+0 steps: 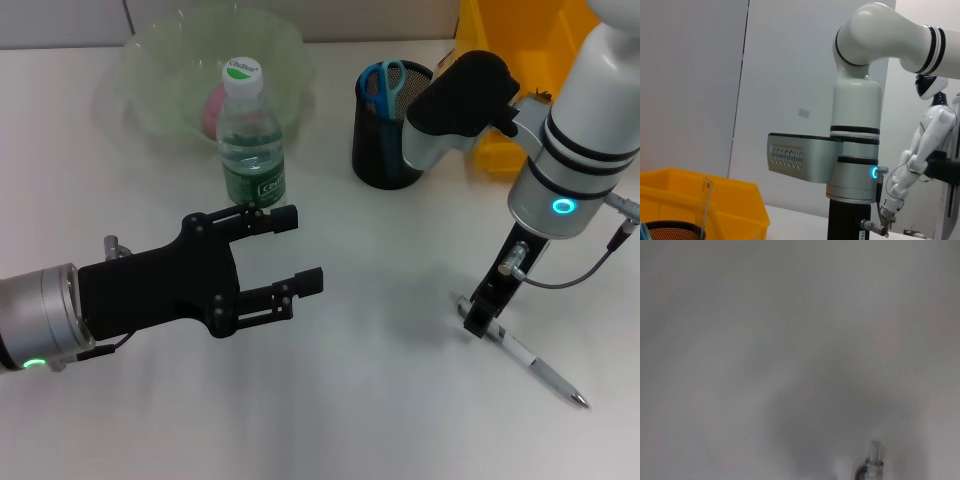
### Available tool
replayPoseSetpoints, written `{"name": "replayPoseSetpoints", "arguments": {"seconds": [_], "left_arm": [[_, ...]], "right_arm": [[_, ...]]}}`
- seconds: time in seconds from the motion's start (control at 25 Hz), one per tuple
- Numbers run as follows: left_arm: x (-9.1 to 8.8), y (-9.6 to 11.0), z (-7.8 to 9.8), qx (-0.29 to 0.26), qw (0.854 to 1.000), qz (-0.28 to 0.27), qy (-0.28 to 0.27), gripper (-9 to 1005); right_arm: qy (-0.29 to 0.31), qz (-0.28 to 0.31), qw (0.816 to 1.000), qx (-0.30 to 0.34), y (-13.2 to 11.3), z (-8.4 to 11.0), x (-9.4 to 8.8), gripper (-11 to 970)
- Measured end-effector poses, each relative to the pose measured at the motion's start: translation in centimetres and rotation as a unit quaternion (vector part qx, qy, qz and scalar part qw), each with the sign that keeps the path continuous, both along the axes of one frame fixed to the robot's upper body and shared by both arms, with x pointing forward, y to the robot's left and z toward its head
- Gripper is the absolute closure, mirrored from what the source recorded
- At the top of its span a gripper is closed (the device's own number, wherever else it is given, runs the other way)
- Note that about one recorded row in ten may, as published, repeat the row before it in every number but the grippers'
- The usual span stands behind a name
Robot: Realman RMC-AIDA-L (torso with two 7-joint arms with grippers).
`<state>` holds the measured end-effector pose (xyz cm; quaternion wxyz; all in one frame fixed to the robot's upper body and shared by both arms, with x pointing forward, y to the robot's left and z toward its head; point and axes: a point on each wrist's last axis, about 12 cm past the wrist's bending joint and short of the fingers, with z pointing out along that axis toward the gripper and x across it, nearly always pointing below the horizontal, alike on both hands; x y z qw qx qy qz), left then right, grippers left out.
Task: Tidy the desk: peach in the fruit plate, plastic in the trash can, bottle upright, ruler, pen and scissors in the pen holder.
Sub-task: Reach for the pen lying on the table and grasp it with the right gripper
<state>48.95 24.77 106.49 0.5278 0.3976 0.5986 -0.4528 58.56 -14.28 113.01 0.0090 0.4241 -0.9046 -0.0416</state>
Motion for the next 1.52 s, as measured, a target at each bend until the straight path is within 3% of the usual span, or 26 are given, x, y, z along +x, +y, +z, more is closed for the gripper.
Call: {"name": "replayPoseSetpoints", "arguments": {"seconds": [1.52], "left_arm": [[0.03, 0.00, -0.09, 0.001, 1.000, 0.006, -0.003, 273]], "right_arm": [[-0.003, -0.001, 1.000, 0.012, 0.25, -0.29, -0.03, 448]]}}
